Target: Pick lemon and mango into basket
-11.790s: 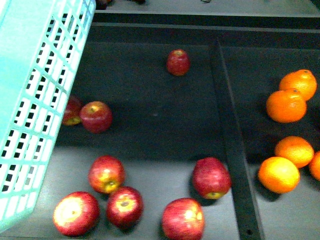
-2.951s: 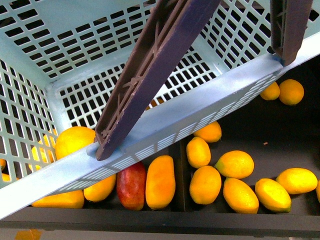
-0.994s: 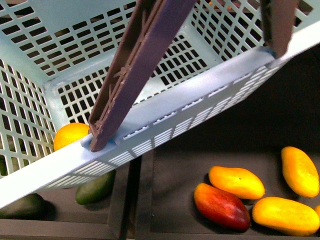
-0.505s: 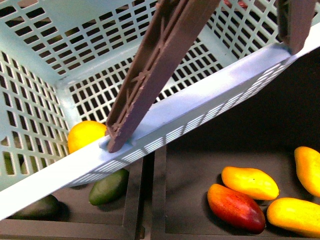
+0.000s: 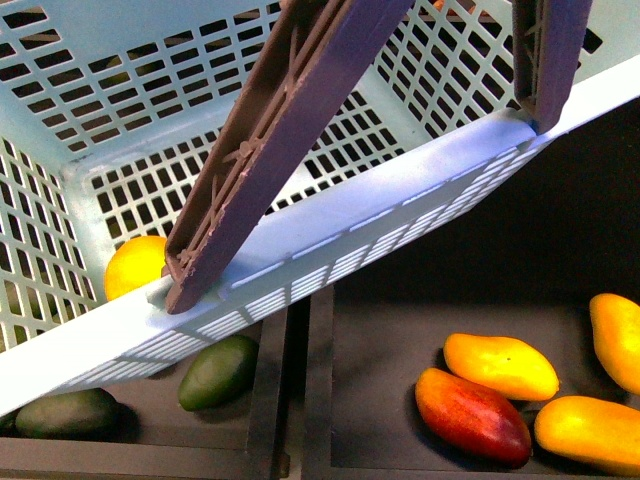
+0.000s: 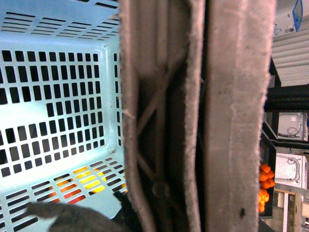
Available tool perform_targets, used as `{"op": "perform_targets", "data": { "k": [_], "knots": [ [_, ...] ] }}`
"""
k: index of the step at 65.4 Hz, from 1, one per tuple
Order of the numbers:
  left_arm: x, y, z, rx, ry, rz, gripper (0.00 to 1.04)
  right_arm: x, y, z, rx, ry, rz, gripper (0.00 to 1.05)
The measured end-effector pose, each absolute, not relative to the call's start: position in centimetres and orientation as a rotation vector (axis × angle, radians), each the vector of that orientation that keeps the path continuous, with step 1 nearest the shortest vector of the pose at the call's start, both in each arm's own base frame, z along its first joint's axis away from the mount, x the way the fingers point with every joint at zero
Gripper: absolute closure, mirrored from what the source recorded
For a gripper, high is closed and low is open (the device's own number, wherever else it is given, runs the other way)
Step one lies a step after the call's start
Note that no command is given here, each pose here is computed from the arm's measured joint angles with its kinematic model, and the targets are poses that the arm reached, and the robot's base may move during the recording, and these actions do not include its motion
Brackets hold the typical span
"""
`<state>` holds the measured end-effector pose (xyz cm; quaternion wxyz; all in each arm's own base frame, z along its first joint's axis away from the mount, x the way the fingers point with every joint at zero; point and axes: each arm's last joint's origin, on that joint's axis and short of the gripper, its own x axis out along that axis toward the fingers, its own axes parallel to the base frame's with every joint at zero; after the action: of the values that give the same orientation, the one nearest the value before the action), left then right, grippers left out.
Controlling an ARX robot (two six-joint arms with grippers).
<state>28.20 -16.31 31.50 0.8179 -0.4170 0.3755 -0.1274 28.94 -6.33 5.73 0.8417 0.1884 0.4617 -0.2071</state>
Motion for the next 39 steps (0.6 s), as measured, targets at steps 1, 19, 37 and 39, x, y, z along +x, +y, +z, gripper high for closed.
{"op": "perform_targets", "data": {
  "k": [1,19,37,39],
  "knots": [
    [28.2,-16.3,31.5,-0.889,0.801,-0.272,0.91,29.1,-6.3,5.5,0.402,0.981,-0.441,0.09],
    [28.2,-16.4,31.5,-0.894,0.809,-0.282,0.91,31.1,-5.3,0.7,0.461,1.087,-0.471,0.09],
    [28.2,-16.3,31.5,-0.892,0.806,-0.277,0.91,31.7,-4.9,-1.3,0.479,1.118,-0.496,0.09],
    [28.2,-16.3,31.5,-0.892,0.805,-0.277,0.91,31.8,-4.9,-1.5,0.480,1.121,-0.500,0.09]
  ]
}}
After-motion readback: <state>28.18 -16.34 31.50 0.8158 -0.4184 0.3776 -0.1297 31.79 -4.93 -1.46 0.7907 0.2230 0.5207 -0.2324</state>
